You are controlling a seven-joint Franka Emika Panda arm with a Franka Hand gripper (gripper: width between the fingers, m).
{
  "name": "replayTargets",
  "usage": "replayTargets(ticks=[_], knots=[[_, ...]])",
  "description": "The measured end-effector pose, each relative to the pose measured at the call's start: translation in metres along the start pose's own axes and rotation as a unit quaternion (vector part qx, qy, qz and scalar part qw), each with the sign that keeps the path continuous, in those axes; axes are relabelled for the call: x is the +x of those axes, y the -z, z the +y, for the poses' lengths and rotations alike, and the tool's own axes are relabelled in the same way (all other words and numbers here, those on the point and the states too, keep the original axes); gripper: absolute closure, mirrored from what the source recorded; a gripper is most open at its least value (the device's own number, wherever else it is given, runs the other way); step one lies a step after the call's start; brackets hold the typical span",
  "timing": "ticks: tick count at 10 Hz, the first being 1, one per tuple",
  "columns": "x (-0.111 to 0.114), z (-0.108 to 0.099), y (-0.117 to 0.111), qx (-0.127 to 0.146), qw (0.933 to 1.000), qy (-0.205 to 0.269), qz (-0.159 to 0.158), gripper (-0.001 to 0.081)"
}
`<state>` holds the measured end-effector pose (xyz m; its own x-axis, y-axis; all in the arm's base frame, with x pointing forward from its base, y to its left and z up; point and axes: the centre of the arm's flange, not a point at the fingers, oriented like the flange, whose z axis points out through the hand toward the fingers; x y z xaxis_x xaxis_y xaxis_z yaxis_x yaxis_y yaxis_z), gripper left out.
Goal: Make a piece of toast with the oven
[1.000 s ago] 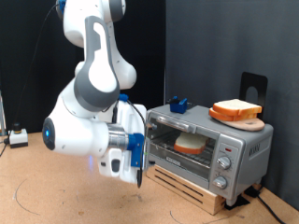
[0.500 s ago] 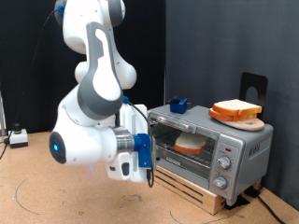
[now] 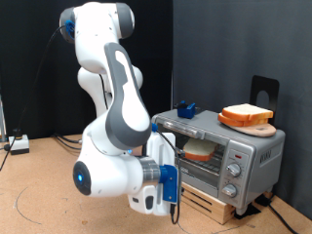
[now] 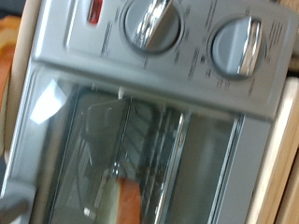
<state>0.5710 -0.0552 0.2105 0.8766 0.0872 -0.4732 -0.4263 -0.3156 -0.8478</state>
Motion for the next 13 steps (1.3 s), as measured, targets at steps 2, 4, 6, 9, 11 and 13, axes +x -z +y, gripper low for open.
replayTargets(ticks=[2, 4, 6, 9, 11, 13], knots=[[0.023, 0.003, -0.007, 0.008, 0.9999, -0.009, 0.003, -0.0004], [0.033, 0.004, -0.009, 0.008, 0.9999, -0.009, 0.004, -0.0004], [0.034, 0.006, -0.012, 0.017, 0.9997, -0.017, 0.002, -0.0004], [0.042, 0.009, -0.026, 0.028, 0.9991, -0.015, -0.027, -0.0004], [0.050, 0.006, -0.036, 0.028, 0.9984, -0.010, -0.048, -0.0004], [0.055, 0.006, -0.046, 0.019, 0.9981, -0.011, -0.058, -0.0004]])
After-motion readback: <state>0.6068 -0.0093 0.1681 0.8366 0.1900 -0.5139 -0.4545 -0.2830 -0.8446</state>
